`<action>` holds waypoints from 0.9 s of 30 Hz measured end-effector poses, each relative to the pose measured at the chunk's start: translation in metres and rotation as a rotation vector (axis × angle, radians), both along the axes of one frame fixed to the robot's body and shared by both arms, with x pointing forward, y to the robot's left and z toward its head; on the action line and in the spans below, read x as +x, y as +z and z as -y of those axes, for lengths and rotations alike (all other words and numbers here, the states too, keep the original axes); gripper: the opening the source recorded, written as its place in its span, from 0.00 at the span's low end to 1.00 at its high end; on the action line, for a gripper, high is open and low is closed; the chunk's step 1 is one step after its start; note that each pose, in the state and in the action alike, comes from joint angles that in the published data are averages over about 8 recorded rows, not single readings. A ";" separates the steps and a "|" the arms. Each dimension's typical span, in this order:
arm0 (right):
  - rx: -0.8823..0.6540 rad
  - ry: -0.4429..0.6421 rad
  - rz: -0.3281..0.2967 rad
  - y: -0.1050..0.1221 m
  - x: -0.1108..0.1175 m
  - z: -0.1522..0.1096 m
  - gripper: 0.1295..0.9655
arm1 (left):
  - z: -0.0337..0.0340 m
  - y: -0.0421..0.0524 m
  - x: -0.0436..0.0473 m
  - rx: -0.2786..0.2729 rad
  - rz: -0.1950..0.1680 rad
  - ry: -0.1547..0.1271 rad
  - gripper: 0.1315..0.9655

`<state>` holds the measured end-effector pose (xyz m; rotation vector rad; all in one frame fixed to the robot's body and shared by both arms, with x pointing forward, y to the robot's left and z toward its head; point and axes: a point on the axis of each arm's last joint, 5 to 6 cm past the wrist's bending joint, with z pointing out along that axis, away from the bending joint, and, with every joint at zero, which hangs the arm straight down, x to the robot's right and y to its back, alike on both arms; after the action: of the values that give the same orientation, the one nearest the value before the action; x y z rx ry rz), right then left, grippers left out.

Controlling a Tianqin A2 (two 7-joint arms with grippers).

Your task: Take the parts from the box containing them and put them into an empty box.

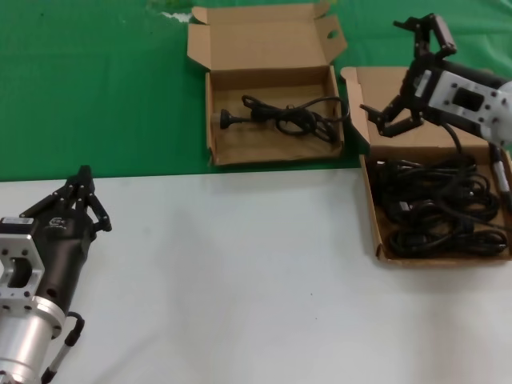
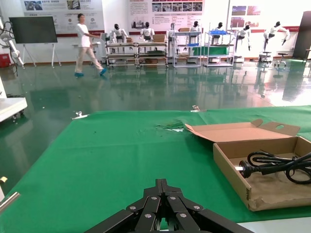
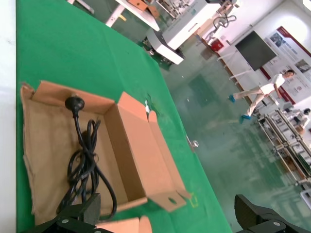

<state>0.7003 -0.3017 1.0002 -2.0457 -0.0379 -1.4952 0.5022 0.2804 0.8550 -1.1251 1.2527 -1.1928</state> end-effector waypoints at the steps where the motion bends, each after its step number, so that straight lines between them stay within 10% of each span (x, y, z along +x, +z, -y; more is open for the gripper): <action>1: 0.002 -0.004 0.000 0.000 -0.003 0.003 0.94 | 0.0000 0.0000 0.0000 0.000 0.000 0.000 0.01; 27: 0.134 -0.054 -0.011 -0.024 -0.033 0.008 1.00 | 0.0000 0.0000 0.0000 0.000 0.000 0.000 0.11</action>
<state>0.6673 -0.3102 0.9764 -1.9619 0.1197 -1.4777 0.5022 0.2804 0.8550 -1.1251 1.2527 -1.1928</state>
